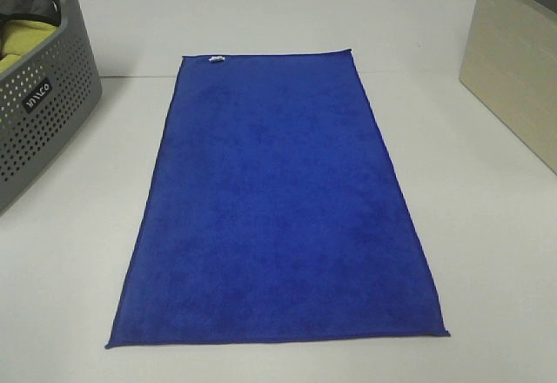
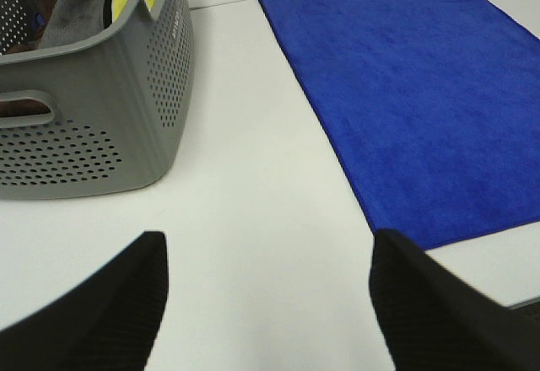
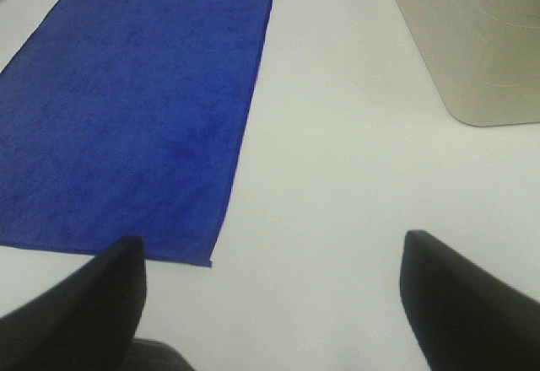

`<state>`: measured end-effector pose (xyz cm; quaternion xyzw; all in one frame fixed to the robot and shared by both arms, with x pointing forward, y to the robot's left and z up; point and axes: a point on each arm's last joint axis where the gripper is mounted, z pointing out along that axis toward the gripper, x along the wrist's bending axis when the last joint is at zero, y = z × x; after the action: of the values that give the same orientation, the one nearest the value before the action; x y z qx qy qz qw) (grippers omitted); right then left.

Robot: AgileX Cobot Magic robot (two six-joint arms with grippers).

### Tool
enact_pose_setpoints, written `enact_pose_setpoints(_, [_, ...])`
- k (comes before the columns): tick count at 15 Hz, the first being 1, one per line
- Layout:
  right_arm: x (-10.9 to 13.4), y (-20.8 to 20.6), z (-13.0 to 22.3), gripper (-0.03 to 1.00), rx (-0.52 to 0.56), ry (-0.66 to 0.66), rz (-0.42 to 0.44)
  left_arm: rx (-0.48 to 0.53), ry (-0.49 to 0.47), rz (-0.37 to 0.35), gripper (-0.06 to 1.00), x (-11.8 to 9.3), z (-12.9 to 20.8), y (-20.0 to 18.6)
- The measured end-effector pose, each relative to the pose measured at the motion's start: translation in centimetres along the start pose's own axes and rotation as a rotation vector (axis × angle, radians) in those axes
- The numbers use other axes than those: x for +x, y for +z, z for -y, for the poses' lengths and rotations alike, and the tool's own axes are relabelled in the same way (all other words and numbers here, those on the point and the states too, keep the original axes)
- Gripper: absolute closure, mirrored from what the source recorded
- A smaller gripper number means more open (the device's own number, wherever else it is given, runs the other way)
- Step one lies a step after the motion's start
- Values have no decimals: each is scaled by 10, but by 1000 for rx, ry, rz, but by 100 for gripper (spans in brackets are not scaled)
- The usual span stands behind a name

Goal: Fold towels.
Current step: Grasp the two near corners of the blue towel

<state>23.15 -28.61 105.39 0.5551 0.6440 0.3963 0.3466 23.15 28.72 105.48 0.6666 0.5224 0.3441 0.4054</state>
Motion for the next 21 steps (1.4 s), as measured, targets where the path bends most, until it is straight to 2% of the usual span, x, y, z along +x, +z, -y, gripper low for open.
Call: enact_pose_setpoints(21, [0,0,0,19,0,0,0,0,0,0,29,0,0,0])
